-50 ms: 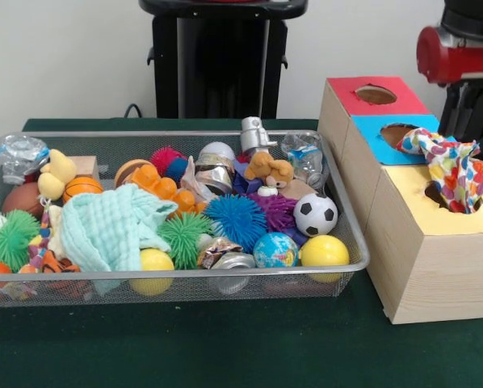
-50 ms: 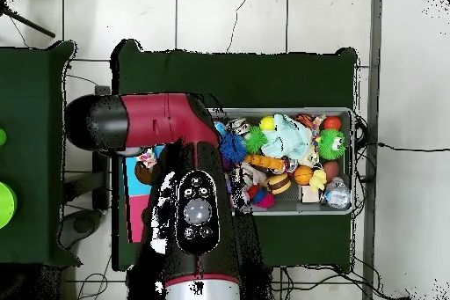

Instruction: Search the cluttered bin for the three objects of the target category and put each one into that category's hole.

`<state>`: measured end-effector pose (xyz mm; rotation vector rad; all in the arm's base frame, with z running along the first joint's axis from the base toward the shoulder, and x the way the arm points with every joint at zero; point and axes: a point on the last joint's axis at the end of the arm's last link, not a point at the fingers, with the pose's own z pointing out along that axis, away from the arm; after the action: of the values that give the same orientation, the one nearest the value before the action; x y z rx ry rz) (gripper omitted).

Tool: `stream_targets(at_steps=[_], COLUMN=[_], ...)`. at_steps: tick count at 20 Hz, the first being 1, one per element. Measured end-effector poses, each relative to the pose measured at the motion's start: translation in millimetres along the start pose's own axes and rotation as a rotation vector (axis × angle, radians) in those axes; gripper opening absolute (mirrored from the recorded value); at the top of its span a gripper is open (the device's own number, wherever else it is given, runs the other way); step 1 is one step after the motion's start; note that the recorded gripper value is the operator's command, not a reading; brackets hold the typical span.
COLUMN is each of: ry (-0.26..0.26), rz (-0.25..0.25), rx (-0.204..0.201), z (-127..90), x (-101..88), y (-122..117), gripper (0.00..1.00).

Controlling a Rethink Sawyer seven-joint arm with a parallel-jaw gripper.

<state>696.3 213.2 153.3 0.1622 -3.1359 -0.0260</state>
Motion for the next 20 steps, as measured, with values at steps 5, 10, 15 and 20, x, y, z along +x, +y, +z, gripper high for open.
stream_targets(at_steps=[5,10,15,20], ry=[-0.015,-0.026,-0.025,-0.028], rz=[-0.013,-0.032,-0.046,-0.042], rx=[0.004,0.008,0.010,0.015], z=[27.3,51.7,67.7,66.9], x=[1.8,6.2,11.5,11.8], y=[8.0,19.2,28.6,28.2], gripper=[0.00,0.00,0.00,0.00])
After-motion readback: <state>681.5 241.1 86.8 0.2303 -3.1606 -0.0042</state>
